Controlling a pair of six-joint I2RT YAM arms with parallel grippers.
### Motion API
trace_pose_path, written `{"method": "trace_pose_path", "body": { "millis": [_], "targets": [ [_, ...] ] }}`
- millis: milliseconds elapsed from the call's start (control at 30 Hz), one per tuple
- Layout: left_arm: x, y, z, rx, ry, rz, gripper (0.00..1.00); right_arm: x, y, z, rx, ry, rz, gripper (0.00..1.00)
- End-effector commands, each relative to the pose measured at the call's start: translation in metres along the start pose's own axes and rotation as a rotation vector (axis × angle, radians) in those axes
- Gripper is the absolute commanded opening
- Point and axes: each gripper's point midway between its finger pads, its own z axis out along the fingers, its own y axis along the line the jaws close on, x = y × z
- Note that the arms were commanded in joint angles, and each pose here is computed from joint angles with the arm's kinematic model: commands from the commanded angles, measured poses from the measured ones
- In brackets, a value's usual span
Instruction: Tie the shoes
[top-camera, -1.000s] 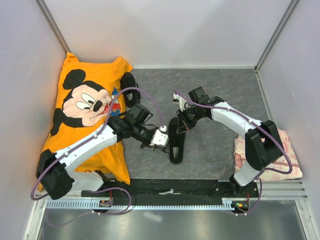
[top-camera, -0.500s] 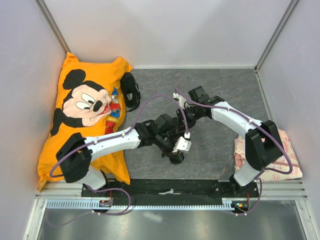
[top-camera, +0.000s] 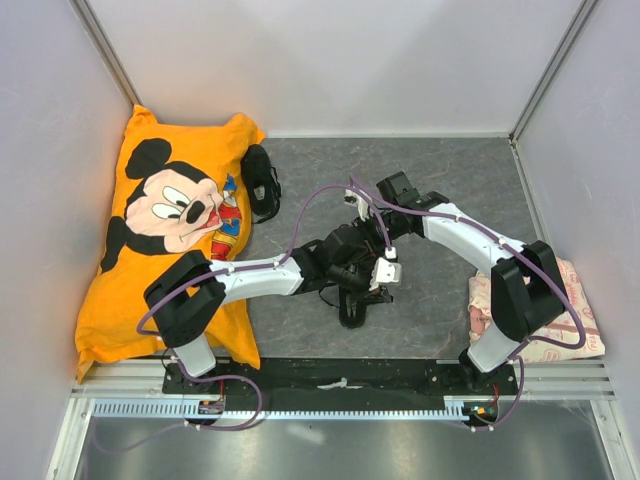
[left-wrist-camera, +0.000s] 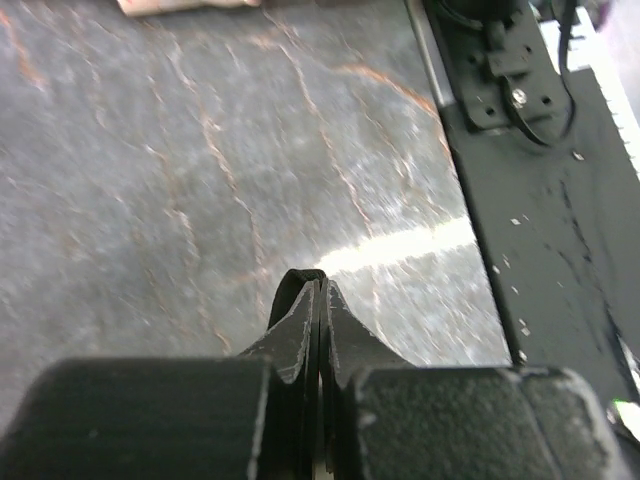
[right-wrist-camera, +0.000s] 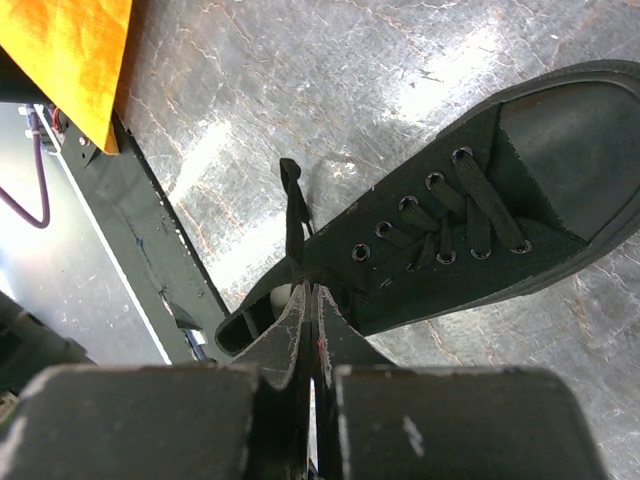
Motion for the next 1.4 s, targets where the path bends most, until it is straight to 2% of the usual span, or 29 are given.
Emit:
{"method": "trace_pose_path", "body": {
  "millis": [0,33,133,167,233,267,433,500,667,767,833,1033,1367],
  "targets": [
    [-0.03,0.02,0.007,-0.053,-0.092,0.062,0.02,-0.015,0.012,-0.008,-0.038,-0.043,-0.058,0.0],
    [-0.027,0.023,0.008,-0.071,-0.092,0.071,0.02,-0.015,0.012,-0.008,-0.038,-0.042,-0.059,0.0],
    [-0.026,0.03,0.005,-0.12,-0.089,0.101,0.1,-0.014,0.011,-0.007,-0.039,-0.039,-0.06,0.0],
    [-0.028,0.033,0.003,-0.136,-0.088,0.103,0.17,-0.014,0.012,-0.007,-0.042,-0.041,-0.062,0.0],
    [-0.027,0.034,0.0,-0.149,-0.074,0.101,0.26,-0.013,0.013,-0.007,-0.046,-0.038,-0.063,0.0],
    [-0.035,0.032,-0.007,-0.153,-0.085,0.116,0.37,-0.013,0.012,-0.007,-0.047,-0.036,-0.06,0.0],
    [-0.036,0.011,-0.042,-0.16,-0.078,0.134,0.52,-0.01,0.012,-0.007,-0.044,-0.033,-0.077,0.0],
    [-0.043,0.004,-0.066,-0.176,-0.11,0.084,0.51,-0.01,0.012,-0.007,-0.05,-0.036,-0.079,0.0],
    [-0.02,0.035,-0.122,-0.322,-0.112,-0.132,0.47,-0.013,0.017,-0.007,-0.07,-0.043,-0.083,0.0],
    [0.001,0.055,-0.144,-0.389,-0.087,-0.168,0.43,-0.015,0.019,-0.008,-0.082,-0.048,-0.084,0.0],
    [0.007,0.061,-0.15,-0.377,-0.085,-0.165,0.41,-0.015,0.02,-0.008,-0.087,-0.048,-0.082,0.0],
    [0.011,0.059,-0.139,-0.281,-0.088,-0.069,0.38,-0.019,0.026,-0.008,-0.105,-0.059,-0.084,0.0],
    [0.022,0.059,-0.121,-0.223,-0.101,-0.077,0.42,-0.026,0.033,-0.003,-0.128,-0.066,-0.093,0.0]
  ]
}}
